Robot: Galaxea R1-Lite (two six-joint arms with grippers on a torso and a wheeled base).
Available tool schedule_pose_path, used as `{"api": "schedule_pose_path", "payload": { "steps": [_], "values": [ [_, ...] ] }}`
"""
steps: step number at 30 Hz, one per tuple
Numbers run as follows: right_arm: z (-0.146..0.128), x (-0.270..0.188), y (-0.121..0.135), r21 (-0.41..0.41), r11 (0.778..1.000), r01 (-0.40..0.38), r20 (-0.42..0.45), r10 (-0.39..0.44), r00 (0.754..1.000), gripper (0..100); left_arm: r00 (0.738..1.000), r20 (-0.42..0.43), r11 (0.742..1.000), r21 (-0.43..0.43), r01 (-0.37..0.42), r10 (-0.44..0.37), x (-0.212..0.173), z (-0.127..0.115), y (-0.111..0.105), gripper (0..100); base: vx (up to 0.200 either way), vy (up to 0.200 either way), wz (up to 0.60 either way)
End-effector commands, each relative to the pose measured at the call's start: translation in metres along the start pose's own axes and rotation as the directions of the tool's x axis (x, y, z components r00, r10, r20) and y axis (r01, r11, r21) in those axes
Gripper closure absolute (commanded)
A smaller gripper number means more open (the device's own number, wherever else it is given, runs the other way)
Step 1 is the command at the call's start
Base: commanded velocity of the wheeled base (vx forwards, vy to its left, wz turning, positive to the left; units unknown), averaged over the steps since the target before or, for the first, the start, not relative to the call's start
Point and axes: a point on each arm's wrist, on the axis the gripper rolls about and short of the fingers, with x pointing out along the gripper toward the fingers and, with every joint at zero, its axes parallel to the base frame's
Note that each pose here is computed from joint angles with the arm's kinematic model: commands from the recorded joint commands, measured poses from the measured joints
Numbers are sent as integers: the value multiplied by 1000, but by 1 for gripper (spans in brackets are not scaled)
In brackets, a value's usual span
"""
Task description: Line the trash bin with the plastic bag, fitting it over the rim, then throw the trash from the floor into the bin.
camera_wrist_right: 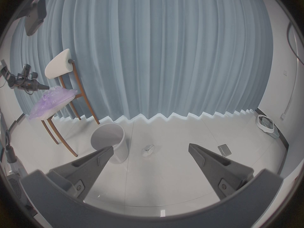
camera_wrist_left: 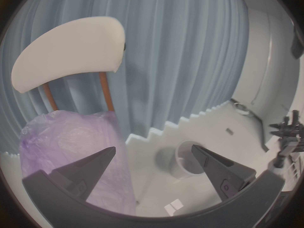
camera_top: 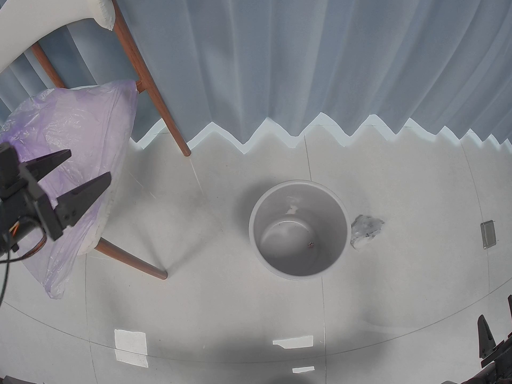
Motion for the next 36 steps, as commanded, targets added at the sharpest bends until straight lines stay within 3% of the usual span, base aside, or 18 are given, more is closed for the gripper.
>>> {"api": "schedule_pose_path", "payload": {
  "steps": [1,6,7,10,14,22,30,31,36],
  "values": [
    [-5,0,0,1,1000,0,0,0,1000,0,982,-126,990,60,-131,138,79,-7,7,0,0,0,0],
    [-5,0,0,1,1000,0,0,0,1000,0,956,-133,961,124,-246,261,104,0,12,0,0,0,0],
    [-5,0,0,0,1000,0,0,0,1000,0,947,-150,950,180,-256,284,109,-3,15,0,0,0,0],
    [-5,0,0,0,1000,-2,0,2,1000,0,941,-174,937,250,-244,291,115,-10,16,0,0,0,0],
    [-5,0,0,1,1000,0,0,0,1000,0,932,-198,932,265,-248,305,122,-16,17,0,0,0,0],
    [-5,0,0,4,1000,2,0,-2,1000,0,890,-235,884,366,-291,391,126,-26,31,0,0,0,0],
    [-5,0,0,4,1000,2,0,-2,1000,0,872,-263,876,376,-302,413,132,-36,41,0,0,0,0],
    [-5,0,0,4,1000,2,0,-2,1000,0,872,-263,876,376,-302,413,132,-36,41,100,0,0,0],
    [-5,0,0,4,1000,2,0,-2,1000,0,868,-273,879,368,-304,415,132,-39,42,100,0,0,0]
  ]
}}
